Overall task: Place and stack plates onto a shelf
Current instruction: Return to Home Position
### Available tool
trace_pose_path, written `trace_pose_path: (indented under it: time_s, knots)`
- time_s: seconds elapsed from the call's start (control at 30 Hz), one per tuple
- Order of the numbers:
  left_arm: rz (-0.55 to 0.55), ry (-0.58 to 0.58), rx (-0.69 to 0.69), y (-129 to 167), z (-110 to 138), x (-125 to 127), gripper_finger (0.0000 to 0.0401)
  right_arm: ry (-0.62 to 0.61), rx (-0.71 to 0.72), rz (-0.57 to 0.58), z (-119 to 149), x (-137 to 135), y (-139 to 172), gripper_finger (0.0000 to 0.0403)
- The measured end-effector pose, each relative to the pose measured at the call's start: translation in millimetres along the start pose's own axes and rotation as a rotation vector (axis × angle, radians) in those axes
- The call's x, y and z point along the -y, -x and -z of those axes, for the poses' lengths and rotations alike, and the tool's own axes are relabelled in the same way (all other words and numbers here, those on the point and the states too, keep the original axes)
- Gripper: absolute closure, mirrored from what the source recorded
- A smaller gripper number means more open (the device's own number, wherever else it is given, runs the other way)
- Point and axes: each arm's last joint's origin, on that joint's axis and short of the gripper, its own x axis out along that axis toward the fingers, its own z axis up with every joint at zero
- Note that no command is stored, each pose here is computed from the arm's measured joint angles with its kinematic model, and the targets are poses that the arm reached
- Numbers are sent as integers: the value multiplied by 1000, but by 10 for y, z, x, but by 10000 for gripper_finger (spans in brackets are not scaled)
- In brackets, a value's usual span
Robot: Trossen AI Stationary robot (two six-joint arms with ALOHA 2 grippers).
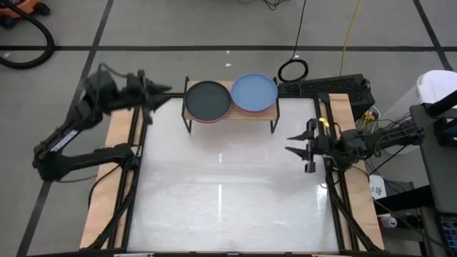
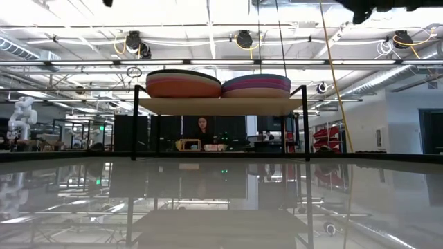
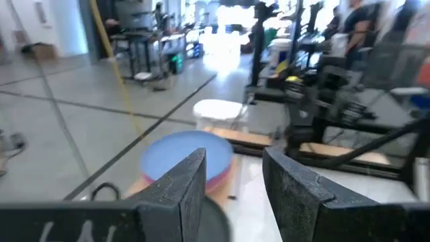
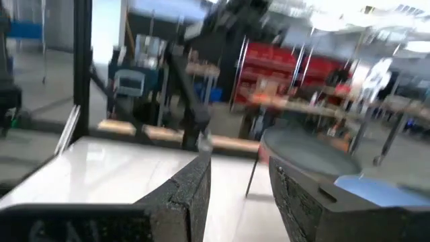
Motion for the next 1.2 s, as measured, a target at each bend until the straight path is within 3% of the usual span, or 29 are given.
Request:
trace_pose_path:
  time_s: [0.2,0.37,0.8,1.07,1.2]
  knots:
    - [70,11,95,182,479,177,249,-2,92,20,50,44,147,271]
    - [47,23,97,279,799,218,249,-21,139,29,49,94,286,276]
    - [23,137,194,374,1468,254,249,-32,183,42,318,111,477,335]
    - [54,116,282,260,1805,242,253,-40,118,27,442,86,473,387]
    - [97,135,325,191,2017,268,288,-53,44,39,512,78,467,400]
